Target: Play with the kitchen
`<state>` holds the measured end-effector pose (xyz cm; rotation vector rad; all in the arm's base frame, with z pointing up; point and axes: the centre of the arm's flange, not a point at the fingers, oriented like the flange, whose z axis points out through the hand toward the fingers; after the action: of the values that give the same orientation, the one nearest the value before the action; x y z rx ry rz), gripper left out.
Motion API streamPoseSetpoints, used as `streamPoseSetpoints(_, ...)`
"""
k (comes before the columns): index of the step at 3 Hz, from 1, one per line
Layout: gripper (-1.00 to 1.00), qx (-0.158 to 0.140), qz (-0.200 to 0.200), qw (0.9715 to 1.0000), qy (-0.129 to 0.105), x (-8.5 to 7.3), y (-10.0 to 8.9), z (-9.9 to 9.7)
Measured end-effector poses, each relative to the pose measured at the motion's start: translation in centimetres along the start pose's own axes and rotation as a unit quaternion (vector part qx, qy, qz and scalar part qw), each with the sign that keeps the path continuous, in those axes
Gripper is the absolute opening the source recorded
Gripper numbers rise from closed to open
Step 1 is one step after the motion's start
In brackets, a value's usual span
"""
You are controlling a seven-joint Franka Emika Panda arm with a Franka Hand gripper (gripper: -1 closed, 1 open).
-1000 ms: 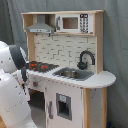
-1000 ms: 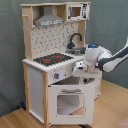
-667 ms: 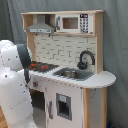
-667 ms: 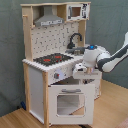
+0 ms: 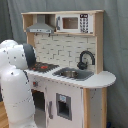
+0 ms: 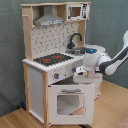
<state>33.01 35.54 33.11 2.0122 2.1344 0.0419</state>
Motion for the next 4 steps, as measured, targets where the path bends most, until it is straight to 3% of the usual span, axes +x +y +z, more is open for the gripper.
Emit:
streamPoseSetpoints(2, -1.0, 0.001, 0.028, 0.9996, -0.007, 3.0, -4.0, 0.5)
streamPoseSetpoints(4, -1.0, -0.006, 0.029, 0.9995, -0.006, 6.9, -9.6, 0.3)
